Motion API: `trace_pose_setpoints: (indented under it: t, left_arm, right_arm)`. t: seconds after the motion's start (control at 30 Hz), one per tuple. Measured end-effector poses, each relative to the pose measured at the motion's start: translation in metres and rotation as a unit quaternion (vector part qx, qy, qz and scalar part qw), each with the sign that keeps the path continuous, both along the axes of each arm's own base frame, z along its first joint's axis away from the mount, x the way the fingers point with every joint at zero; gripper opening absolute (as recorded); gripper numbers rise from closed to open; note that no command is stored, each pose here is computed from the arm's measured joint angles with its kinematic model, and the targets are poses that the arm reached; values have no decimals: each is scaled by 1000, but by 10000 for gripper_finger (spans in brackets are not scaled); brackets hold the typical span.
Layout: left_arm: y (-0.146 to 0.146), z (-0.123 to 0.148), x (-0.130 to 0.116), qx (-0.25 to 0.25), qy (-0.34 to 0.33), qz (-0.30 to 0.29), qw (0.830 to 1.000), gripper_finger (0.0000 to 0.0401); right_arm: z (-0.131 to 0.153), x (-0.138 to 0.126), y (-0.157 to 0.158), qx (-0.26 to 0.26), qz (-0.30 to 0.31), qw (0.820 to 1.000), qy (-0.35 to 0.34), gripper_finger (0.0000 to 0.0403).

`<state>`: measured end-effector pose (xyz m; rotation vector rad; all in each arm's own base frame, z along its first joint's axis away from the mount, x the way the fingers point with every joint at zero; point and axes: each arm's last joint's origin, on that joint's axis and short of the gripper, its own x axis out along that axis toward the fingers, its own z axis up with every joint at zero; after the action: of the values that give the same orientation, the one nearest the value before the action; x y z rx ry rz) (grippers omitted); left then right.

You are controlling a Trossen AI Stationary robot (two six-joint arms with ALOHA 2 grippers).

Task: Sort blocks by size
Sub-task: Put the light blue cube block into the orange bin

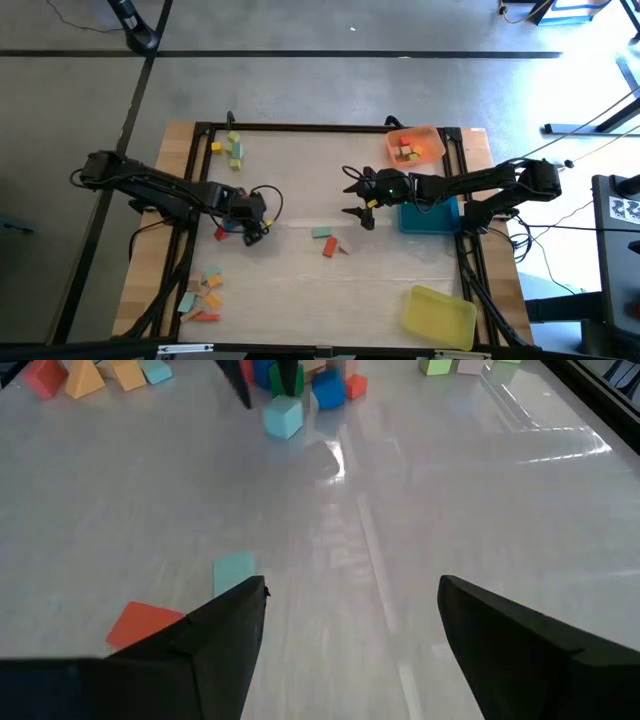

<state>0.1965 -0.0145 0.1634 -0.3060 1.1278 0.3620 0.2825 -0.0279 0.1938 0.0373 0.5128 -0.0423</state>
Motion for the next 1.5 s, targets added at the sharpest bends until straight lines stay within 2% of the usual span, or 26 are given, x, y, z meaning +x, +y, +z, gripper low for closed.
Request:
trace_pose_setpoints:
  t: [0.13, 0.27, 0.37, 0.57, 0.7, 0.87, 1.03, 1.37, 1.5]
  left_arm:
    - [-1, 2, 5, 5, -17, -28, 999, 209]
    - [-2, 16, 7, 14, -26, -47, 998, 209]
    - [-4, 22, 7, 46, -30, -96, 994, 209]
    - [-2, 12, 2, 127, 13, -239, 963, 209]
    - [-2, 5, 0, 151, 14, -290, 945, 209]
    - [0, 3, 3, 167, -4, -303, 938, 209]
    - [5, -11, -3, 164, -4, -319, 933, 209]
    - [11, -30, -8, 140, -54, -298, 943, 208]
    - [12, -37, -12, 129, -67, -276, 950, 179]
  right_arm:
    - [0, 0, 0, 0, 0, 1000, 0, 294]
    - [0, 0, 0, 0, 0, 1000, 0, 294]
    - [0, 0, 0, 0, 0, 1000, 0, 294]
    - [0, 0, 0, 0, 0, 1000, 0, 294]
    - [0, 0, 0, 0, 0, 1000, 1, 294]
    - [0, 0, 0, 0, 0, 1000, 0, 294]
    - [0, 0, 0, 0, 0, 1000, 0, 294]
    - [0, 0, 0, 0, 0, 1000, 0, 294]
    - [0, 0, 0, 0, 0, 1000, 0, 294]
